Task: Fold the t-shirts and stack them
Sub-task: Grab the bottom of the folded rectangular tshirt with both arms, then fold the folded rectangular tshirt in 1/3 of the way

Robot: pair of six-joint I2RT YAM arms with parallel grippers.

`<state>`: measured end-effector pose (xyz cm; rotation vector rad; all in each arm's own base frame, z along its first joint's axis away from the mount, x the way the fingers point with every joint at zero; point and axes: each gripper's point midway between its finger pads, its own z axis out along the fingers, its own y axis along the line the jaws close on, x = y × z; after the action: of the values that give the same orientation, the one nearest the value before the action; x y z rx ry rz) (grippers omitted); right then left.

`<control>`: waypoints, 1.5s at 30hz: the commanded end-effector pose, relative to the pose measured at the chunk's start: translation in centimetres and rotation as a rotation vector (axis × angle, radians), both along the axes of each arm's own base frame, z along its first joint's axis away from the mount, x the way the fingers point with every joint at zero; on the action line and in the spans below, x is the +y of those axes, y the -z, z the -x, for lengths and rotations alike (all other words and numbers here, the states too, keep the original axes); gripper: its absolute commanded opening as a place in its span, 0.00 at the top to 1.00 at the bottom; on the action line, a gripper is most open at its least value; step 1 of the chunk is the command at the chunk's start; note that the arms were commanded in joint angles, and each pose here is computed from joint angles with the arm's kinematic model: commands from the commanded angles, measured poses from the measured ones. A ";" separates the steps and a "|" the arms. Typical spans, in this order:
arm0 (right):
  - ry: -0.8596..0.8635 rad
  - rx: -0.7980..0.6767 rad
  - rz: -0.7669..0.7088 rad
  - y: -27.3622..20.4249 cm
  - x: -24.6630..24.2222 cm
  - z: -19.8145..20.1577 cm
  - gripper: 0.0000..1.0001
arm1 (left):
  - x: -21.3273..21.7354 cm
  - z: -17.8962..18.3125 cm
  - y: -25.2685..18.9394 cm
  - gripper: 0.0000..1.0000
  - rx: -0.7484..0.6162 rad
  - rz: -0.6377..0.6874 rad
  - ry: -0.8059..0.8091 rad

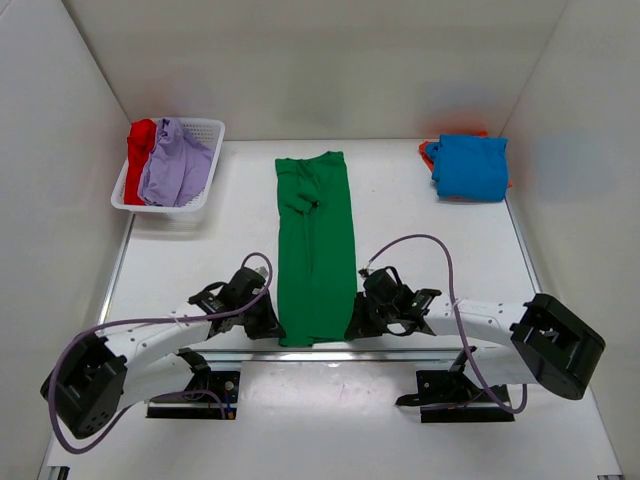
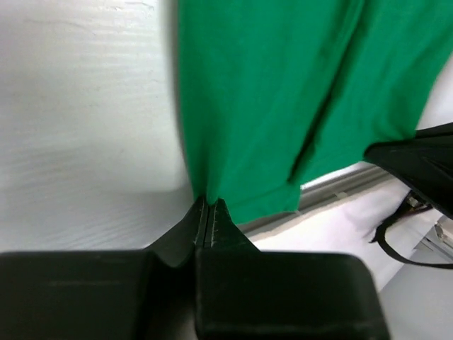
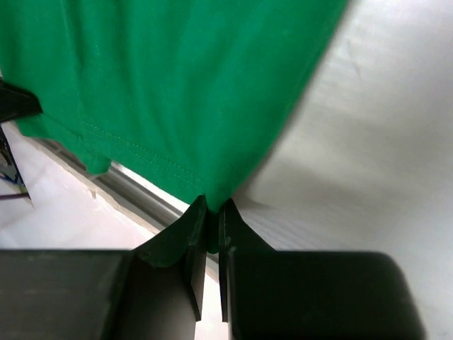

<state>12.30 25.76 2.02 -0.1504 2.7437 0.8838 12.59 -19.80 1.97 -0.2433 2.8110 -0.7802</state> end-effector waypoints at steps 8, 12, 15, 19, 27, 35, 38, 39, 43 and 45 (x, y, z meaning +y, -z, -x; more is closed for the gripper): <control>-0.108 0.085 0.009 -1.2 -1.1 3.4 1.00 | -0.7 2.6 -1.0 1.00 0.042 0.055 0.051; -0.141 0.050 -0.007 -3.9 -0.6 1.3 1.00 | -1.8 0.0 -3.8 1.00 -0.011 0.106 0.051; -0.133 0.001 -0.056 -7.3 0.1 -2.6 1.00 | -2.3 -3.7 -6.6 1.00 -0.064 0.151 0.022; -0.118 -0.035 -0.091 -9.3 -0.5 -7.2 1.00 | -2.6 -9.1 -9.5 1.00 -0.146 0.189 -0.014; -0.093 -0.092 -0.074 -9.3 -1.4 -18.1 1.00 | -0.9 -21.3 -9.3 1.00 -0.186 0.197 -0.146; -0.044 -0.157 -0.015 -8.4 -2.2 -29.6 0.74 | 0.1 -31.0 -7.3 0.62 -0.189 0.217 -0.234; -0.009 -0.195 0.003 -9.0 -3.2 -30.8 0.51 | 0.9 -31.8 -7.8 0.54 -0.209 0.239 -0.288; 0.006 -0.206 0.010 -9.0 -3.7 -31.1 0.45 | 1.1 -31.3 -8.0 0.49 -0.212 0.243 -0.299; 0.052 -0.198 0.041 -8.3 -4.9 -28.3 0.39 | 2.1 -28.1 -7.9 0.48 -0.207 0.243 -0.311; 0.075 -0.176 0.032 -7.6 -5.3 -26.2 0.39 | 1.8 -26.1 -7.3 0.49 -0.189 0.244 -0.303</control>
<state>39.99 20.84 8.33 -0.1580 2.6235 0.7840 40.43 -17.35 7.05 -0.6327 2.4753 -0.9572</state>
